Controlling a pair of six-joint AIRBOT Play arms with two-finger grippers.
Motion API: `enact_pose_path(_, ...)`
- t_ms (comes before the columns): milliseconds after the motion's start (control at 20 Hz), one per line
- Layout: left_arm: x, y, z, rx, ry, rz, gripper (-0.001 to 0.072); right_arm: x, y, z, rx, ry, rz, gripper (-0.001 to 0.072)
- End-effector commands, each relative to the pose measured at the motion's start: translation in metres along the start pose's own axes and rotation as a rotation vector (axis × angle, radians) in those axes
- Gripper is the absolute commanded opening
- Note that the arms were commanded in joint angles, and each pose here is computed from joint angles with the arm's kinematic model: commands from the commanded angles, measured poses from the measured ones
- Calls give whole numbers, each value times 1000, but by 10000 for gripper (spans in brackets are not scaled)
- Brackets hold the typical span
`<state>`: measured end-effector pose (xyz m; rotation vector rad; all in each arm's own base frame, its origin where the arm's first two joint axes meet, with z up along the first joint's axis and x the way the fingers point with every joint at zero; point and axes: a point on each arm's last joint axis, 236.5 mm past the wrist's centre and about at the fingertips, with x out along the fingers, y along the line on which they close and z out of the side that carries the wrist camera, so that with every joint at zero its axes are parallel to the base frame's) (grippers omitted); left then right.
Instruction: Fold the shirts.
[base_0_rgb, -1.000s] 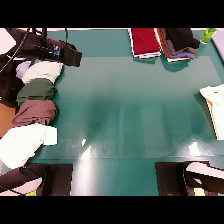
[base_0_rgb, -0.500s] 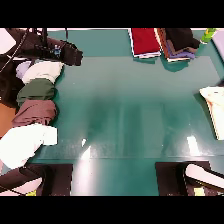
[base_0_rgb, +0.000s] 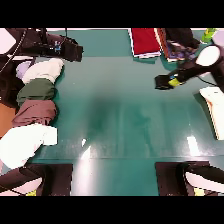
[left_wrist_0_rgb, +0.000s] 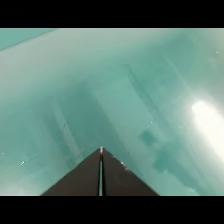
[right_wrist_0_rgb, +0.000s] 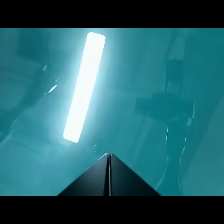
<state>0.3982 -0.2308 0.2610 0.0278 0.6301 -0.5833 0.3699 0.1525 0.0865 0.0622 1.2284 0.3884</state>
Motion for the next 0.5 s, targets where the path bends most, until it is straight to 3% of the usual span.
enact_pose_path(0, 0, 0, 2, 1, -8, 0, 26, 6, 64, -1, -161, 5, 60, 17)
enact_pose_path(450, 0, 0, 2, 1, -8, 0, 26, 5, 78, 6, -187, -35, 78, 17)
